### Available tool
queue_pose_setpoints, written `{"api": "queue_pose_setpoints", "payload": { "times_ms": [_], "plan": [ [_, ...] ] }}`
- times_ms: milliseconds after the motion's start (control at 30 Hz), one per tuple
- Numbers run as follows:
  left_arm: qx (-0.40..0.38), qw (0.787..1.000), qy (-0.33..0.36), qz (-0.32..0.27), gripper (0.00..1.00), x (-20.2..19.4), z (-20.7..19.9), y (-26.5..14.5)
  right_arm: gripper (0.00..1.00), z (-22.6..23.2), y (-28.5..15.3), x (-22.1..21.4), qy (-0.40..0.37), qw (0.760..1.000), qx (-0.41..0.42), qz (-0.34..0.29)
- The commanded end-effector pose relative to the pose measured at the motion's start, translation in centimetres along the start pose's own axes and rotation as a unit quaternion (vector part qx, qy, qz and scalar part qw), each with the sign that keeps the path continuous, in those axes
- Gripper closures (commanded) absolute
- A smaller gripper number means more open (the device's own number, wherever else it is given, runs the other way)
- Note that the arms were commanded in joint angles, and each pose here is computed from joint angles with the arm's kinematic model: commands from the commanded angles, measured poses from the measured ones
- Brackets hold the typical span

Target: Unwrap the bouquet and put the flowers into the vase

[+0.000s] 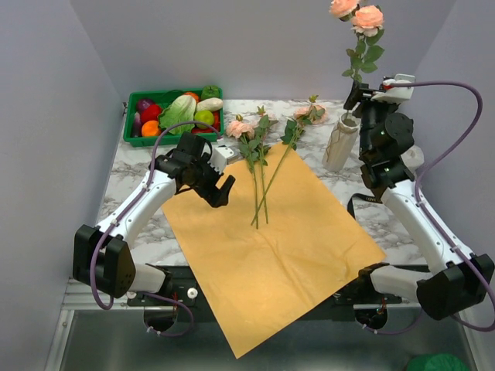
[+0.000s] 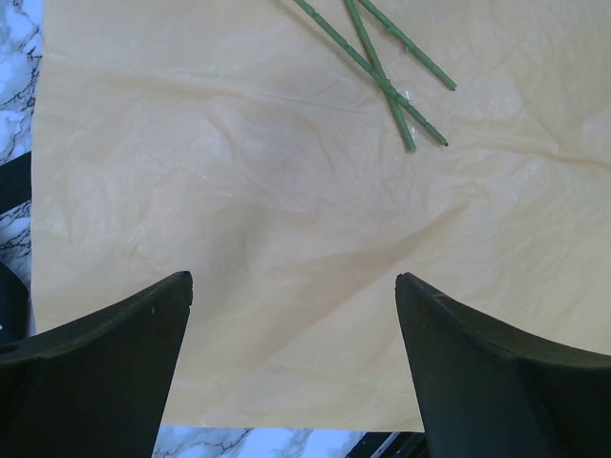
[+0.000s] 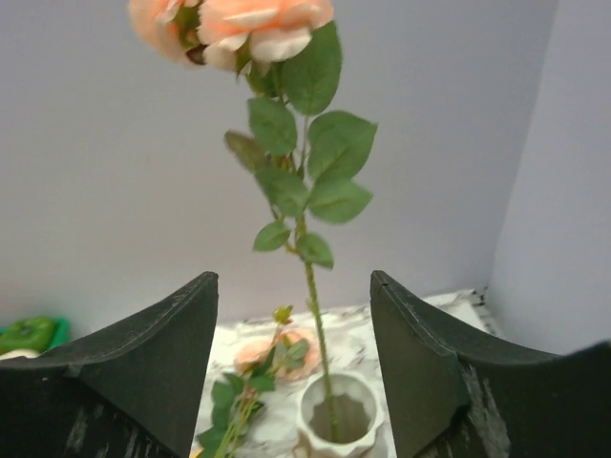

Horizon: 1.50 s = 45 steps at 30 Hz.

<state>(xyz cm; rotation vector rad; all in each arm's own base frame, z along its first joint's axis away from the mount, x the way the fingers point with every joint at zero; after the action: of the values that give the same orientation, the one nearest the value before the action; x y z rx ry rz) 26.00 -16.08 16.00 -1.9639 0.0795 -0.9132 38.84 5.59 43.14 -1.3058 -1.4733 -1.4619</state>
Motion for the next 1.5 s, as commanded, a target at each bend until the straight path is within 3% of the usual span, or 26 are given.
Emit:
{"api": "queue_pose_setpoints", "payload": {
  "times_ms": [0, 200, 367, 600, 833, 1000, 1167, 1467],
  "plan": [
    [-0.012, 1.0, 0.0, -0.018, 0.05, 0.4, -0.5, -0.5, 0.28, 2.2, -3.0, -1.4, 0.064, 0.993, 0.085, 0.045],
    [-0.011, 1.0, -0.003, -0.019, 0.04, 0.7, -0.4, -0.4, 0.28, 6.4, -5.4, -3.4, 0.062, 0.984, 0.137, 0.096],
    [-0.01, 1.0, 0.001, -0.023, 0.04, 1.0, -0.5, -0.6, 0.28, 10.1, -6.0, -7.6, 0.041, 0.972, 0.138, 0.185],
    [-0.002, 1.0, 0.005, -0.026, 0.05, 1.1, -0.3, -0.9, 0.23, 16.8, -8.1, -14.9, 0.029, 0.931, 0.192, 0.308],
    [0.001, 1.0, 0.012, -0.029, 0.05, 1.0, -0.3, -1.2, 0.3, 19.8, -9.6, -23.0, -0.009, 0.863, 0.144, 0.484],
    [0.0, 0.999, 0.015, -0.035, 0.04, 1.1, -0.5, -1.5, 0.28, 21.5, -9.2, -25.2, -0.002, 0.849, 0.129, 0.513],
    [0.003, 0.999, 0.016, -0.037, 0.04, 1.1, -0.5, -1.7, 0.29, 22.4, -10.1, -29.3, -0.024, 0.815, 0.088, 0.572],
    [0.006, 0.999, 0.021, -0.035, 0.04, 0.7, -0.4, -1.8, 0.3, 23.6, -8.9, -31.5, -0.024, 0.803, 0.061, 0.592]
  ]
}}
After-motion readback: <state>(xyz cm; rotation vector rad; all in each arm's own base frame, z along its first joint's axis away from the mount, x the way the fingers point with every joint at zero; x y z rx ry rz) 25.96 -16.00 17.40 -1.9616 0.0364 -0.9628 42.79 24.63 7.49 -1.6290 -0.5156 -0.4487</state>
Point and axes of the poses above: each gripper's point midway between its finger pads, its own y axis out along the fingers, its own z axis along the line the jaws close on, x = y × z, the point moved 2 cm from there along -y, back along the fingers, and after that the axes turned 12 degrees about -y, right-handed, at the moved point
